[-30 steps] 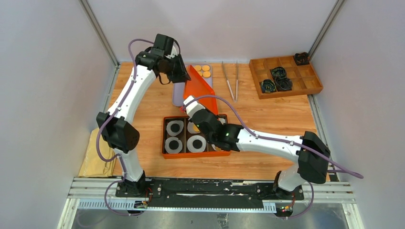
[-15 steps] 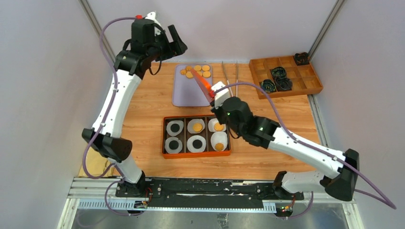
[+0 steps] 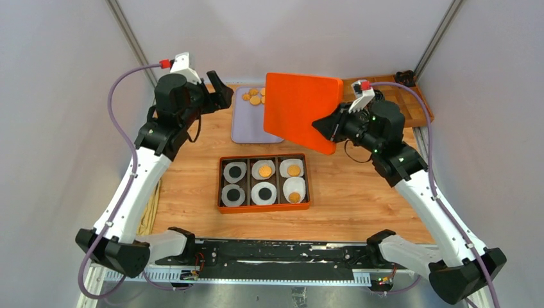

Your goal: Pack the cookies

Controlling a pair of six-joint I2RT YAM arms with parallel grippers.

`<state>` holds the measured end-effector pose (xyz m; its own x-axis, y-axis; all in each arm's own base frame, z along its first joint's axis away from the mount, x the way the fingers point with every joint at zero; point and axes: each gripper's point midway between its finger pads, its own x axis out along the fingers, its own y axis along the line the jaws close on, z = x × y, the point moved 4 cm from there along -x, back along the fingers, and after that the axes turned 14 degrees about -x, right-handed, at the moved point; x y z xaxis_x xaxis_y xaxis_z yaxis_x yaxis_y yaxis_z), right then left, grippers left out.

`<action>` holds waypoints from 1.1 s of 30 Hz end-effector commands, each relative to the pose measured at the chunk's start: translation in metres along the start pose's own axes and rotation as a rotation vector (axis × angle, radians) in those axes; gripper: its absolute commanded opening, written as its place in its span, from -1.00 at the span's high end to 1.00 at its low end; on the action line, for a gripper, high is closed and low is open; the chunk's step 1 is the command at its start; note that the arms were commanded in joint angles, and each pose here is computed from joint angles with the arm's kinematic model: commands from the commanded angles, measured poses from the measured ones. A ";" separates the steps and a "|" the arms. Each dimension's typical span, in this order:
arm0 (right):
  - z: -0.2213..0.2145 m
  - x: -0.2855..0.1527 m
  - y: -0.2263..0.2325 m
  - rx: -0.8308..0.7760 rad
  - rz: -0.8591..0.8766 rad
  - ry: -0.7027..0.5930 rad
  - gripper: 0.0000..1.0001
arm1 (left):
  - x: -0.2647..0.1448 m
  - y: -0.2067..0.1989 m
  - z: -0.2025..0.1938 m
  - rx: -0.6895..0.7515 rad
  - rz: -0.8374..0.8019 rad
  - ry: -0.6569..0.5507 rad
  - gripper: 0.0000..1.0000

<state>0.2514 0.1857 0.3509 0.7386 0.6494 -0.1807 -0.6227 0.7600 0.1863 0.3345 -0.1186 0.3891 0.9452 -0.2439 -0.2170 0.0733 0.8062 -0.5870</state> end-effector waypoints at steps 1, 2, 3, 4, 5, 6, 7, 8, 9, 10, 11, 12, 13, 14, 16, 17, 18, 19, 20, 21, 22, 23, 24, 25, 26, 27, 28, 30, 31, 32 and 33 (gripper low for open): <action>0.050 -0.017 0.017 0.170 0.243 -0.151 1.00 | -0.023 -0.003 0.020 0.028 -0.044 -0.152 -0.73; 0.054 -0.016 0.008 0.203 0.245 -0.168 1.00 | -0.027 -0.002 0.021 0.038 -0.028 -0.166 -0.73; 0.054 -0.014 0.002 0.242 0.262 -0.172 1.00 | -0.029 0.001 0.021 0.059 0.006 -0.182 -0.73; 0.054 -0.013 -0.003 0.299 0.281 -0.173 1.00 | -0.032 -0.001 0.017 0.120 0.043 -0.187 -0.73; 0.053 -0.011 -0.011 0.342 0.292 -0.173 1.00 | -0.032 -0.002 0.013 0.180 0.100 -0.192 -0.73; 0.053 -0.011 -0.017 0.377 0.311 -0.184 1.00 | -0.032 -0.001 0.012 0.247 0.181 -0.202 -0.73; 0.052 -0.010 -0.024 0.408 0.322 -0.193 1.00 | -0.031 -0.002 0.010 0.302 0.241 -0.198 -0.72; 0.053 -0.009 -0.031 0.429 0.334 -0.206 1.00 | -0.029 -0.006 0.012 0.337 0.277 -0.193 -0.69; 0.051 -0.008 -0.037 0.452 0.343 -0.202 1.00 | -0.025 -0.005 0.008 0.353 0.310 -0.182 -0.69; 0.049 -0.006 -0.043 0.470 0.349 -0.195 1.00 | -0.023 -0.005 0.008 0.346 0.330 -0.186 -0.68; 0.046 -0.005 -0.049 0.491 0.354 -0.185 1.00 | -0.022 -0.004 0.008 0.332 0.340 -0.192 -0.68; 0.043 -0.003 -0.056 0.510 0.355 -0.181 1.00 | -0.021 -0.003 0.008 0.320 0.360 -0.203 -0.68; 0.041 -0.002 -0.062 0.533 0.362 -0.185 1.00 | -0.021 -0.001 0.009 0.319 0.394 -0.222 -0.68; 0.039 -0.002 -0.070 0.557 0.364 -0.194 1.00 | -0.023 -0.001 0.010 0.340 0.434 -0.245 -0.68; 0.035 -0.002 -0.085 0.604 0.371 -0.215 1.00 | -0.025 -0.001 0.012 0.410 0.527 -0.281 -0.68; 0.034 -0.001 -0.091 0.620 0.384 -0.224 1.00 | -0.025 -0.001 0.013 0.437 0.560 -0.288 -0.69; 0.032 0.000 -0.096 0.645 0.395 -0.228 1.00 | -0.022 -0.003 0.012 0.451 0.555 -0.275 -0.72; 0.030 0.001 -0.100 0.664 0.407 -0.239 1.00 | -0.019 -0.007 0.008 0.450 0.519 -0.248 -0.76; 0.028 0.003 -0.103 0.680 0.421 -0.242 1.00 | -0.015 -0.012 0.003 0.442 0.459 -0.216 -0.77; 0.026 0.005 -0.106 0.697 0.437 -0.241 1.00 | -0.015 -0.020 0.000 0.422 0.385 -0.191 -0.77; 0.024 0.008 -0.108 0.709 0.456 -0.239 1.00 | -0.013 -0.027 -0.005 0.404 0.311 -0.170 -0.78; 0.023 0.010 -0.110 0.721 0.480 -0.239 1.00 | -0.012 -0.032 -0.008 0.380 0.254 -0.167 -0.78; 0.019 0.014 -0.114 0.745 0.503 -0.239 1.00 | -0.011 -0.034 -0.012 0.362 0.219 -0.168 -0.79; 0.019 0.015 -0.116 0.780 0.533 -0.243 1.00 | -0.009 -0.033 -0.014 0.352 0.216 -0.184 -0.79; 0.019 0.016 -0.116 0.795 0.566 -0.251 1.00 | -0.007 -0.027 -0.015 0.351 0.252 -0.204 -0.79; 0.018 0.017 -0.118 0.806 0.597 -0.255 1.00 | -0.007 -0.017 -0.012 0.354 0.350 -0.241 -0.79; 0.015 0.019 -0.120 0.820 0.616 -0.235 1.00 | -0.006 -0.001 -0.015 0.395 0.484 -0.247 -0.78; 0.005 0.025 -0.122 0.815 0.628 -0.181 1.00 | -0.010 0.021 -0.007 0.485 0.762 -0.306 -0.77; 0.002 0.026 -0.121 0.800 0.632 -0.164 1.00 | -0.011 0.025 -0.005 0.530 0.847 -0.319 -0.78; -0.002 0.027 -0.120 0.790 0.635 -0.150 1.00 | -0.010 0.026 -0.005 0.555 0.881 -0.322 -0.79; -0.004 0.027 -0.120 0.779 0.638 -0.139 1.00 | -0.007 0.026 -0.008 0.553 0.860 -0.303 -0.80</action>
<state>0.3698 0.1084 0.2913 0.5164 0.8289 0.2150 -0.4334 0.0364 0.9005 0.3301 -0.1198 0.3821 0.9082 0.3747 -0.1867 -0.3896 0.9196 -0.0496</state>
